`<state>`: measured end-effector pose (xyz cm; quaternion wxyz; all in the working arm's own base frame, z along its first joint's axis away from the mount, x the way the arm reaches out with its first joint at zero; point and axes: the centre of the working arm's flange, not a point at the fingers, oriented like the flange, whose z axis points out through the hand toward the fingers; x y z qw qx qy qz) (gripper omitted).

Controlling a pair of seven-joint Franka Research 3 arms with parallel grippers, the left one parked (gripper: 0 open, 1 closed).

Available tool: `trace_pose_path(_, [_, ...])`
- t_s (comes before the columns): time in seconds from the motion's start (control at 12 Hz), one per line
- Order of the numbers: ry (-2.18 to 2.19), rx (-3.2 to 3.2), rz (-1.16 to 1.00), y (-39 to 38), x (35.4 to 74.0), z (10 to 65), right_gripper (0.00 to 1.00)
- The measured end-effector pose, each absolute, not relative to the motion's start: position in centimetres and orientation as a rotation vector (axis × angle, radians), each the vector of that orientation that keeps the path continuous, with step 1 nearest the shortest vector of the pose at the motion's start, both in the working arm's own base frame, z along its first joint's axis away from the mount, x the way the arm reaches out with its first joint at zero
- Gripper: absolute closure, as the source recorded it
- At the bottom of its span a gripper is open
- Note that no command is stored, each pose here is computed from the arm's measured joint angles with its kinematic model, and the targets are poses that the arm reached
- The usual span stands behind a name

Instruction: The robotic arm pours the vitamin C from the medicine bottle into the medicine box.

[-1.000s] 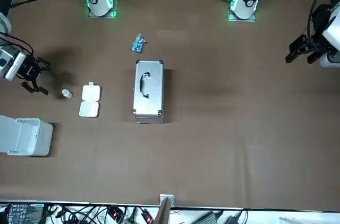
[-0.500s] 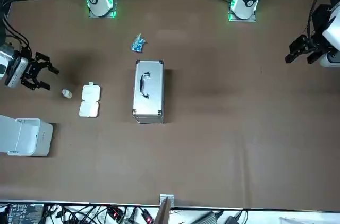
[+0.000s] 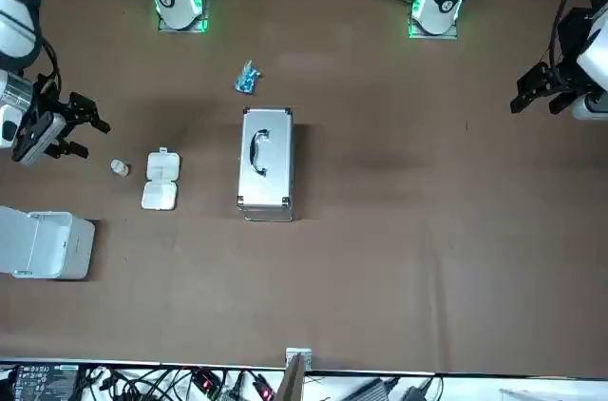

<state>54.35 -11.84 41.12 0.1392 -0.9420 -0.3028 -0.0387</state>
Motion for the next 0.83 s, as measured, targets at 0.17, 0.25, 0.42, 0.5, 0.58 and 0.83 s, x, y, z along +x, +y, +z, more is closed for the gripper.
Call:
trace_pose_path(0.17, [-0.856,-2.807,-0.038,-9.5,55.2,43.4,0.0])
trace_pose_path(0.25, [-0.846,-2.846,0.002,-8.4,55.5,44.5,0.0])
trace_pose_path(0.42, [-0.78,-2.898,0.075,-6.3,56.0,46.8,0.0])
trace_pose_path(0.5, [-0.742,-2.92,0.096,-5.3,56.1,47.9,0.0])
trace_pose_path(0.58, [-0.695,-2.949,0.11,-4.5,56.1,48.8,0.0])
trace_pose_path(0.83, [-0.499,-3.02,0.154,-1.7,55.2,51.0,0.0])
